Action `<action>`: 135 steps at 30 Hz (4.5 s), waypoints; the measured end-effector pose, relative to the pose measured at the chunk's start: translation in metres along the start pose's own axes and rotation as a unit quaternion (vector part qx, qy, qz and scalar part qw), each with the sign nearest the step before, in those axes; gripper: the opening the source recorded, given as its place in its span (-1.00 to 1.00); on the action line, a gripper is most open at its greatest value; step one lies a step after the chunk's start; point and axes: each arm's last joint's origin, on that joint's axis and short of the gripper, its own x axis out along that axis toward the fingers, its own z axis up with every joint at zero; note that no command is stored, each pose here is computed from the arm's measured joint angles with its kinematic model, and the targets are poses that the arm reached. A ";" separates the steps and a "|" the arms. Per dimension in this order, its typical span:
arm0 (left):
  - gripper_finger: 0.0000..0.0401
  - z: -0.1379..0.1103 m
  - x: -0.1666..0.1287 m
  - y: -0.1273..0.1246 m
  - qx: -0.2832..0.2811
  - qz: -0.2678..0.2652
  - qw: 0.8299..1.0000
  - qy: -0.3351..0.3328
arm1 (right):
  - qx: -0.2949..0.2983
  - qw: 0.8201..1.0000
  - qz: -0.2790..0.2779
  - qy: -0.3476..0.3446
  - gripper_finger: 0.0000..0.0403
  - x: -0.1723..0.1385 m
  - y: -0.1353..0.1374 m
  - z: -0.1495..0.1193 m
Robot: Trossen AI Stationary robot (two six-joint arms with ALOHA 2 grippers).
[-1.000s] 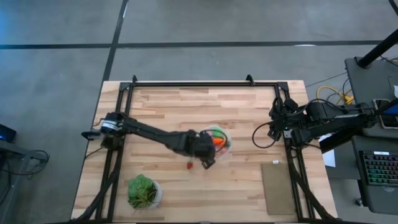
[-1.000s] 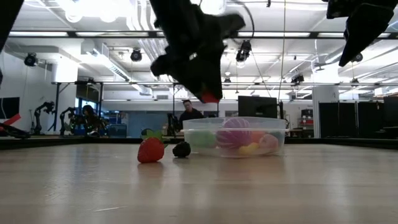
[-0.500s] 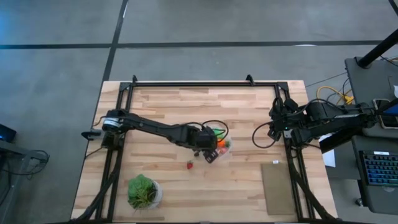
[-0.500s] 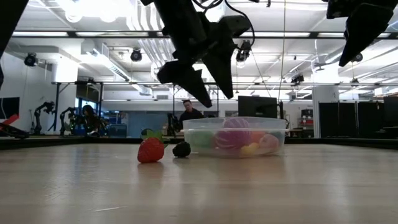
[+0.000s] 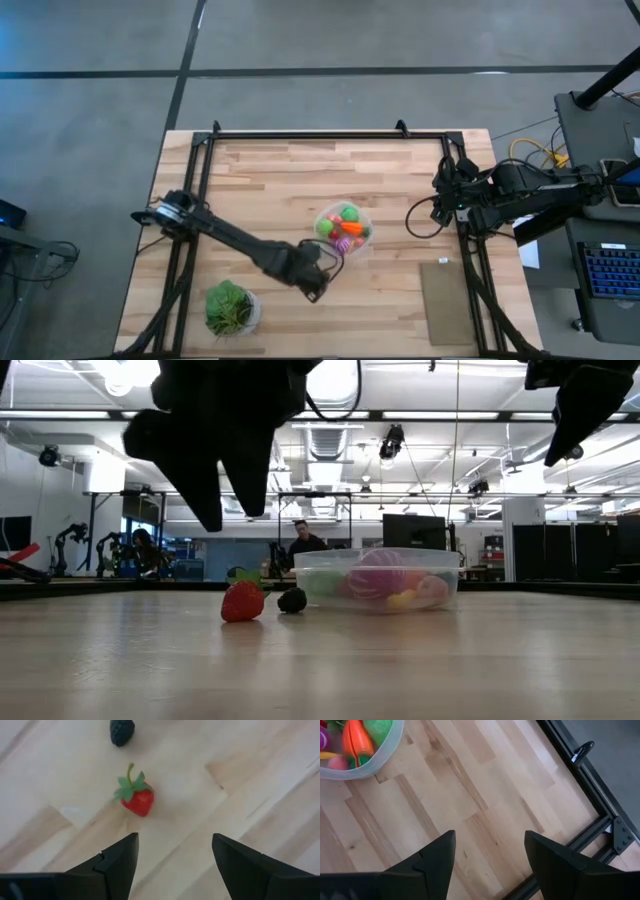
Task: Pick and placing Produce into tupperware
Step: Put the red strawberry into the transparent bin, then put the blackberry into the transparent bin
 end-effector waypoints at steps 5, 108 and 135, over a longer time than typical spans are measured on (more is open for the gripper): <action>0.19 -0.010 0.005 0.000 -0.010 0.025 0.999 -0.041 | -0.005 1.000 -0.004 -0.004 0.15 0.000 0.000 0.000; -0.36 0.131 0.003 0.048 -0.103 -0.086 0.979 -0.155 | -0.002 1.000 -0.006 -0.008 0.15 0.000 0.000 0.001; 0.15 0.027 -0.017 0.002 0.049 -0.004 0.982 -0.180 | -0.002 1.000 -0.007 -0.012 0.15 0.000 0.000 0.002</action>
